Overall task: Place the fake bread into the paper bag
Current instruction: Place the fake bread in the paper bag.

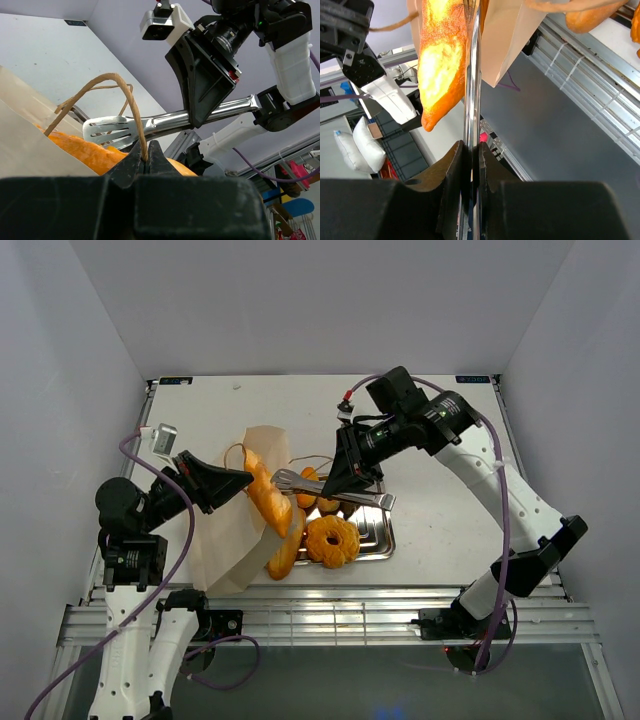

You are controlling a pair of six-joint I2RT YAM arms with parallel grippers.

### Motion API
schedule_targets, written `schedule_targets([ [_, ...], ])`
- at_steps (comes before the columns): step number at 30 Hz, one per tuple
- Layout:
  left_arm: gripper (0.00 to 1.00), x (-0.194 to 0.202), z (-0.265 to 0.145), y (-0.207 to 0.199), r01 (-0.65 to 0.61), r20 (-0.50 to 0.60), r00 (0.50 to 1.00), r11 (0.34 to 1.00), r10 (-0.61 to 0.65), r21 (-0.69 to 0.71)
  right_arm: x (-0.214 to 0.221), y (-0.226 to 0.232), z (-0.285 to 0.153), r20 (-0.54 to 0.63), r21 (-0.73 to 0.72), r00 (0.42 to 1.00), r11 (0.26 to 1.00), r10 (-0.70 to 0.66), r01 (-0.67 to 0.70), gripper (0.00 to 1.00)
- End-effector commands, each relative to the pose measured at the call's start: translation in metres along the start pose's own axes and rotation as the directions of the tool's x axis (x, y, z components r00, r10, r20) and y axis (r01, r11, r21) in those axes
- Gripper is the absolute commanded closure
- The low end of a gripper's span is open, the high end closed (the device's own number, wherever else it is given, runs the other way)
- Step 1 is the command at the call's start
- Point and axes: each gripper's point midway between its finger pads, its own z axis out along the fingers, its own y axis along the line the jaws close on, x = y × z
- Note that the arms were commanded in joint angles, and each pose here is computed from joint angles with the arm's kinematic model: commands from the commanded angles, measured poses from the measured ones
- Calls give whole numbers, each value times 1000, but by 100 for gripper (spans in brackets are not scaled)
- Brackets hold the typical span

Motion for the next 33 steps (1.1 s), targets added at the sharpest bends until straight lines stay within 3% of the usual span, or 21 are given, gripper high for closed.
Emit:
schedule_targets([
  [1, 100, -5, -1, -17, -31, -3, 1000, 998, 31, 54, -9, 14, -6, 26, -33, 997, 997, -74, 74, 92],
  [14, 100, -5, 0, -23, -32, -15, 999, 996, 33, 85, -33, 8, -8, 21, -51, 996, 995, -86, 87, 92],
  [33, 100, -5, 1, -23, -29, -17, 999, 995, 31, 99, -24, 11, -8, -23, -103, 995, 990, -102, 99, 68],
])
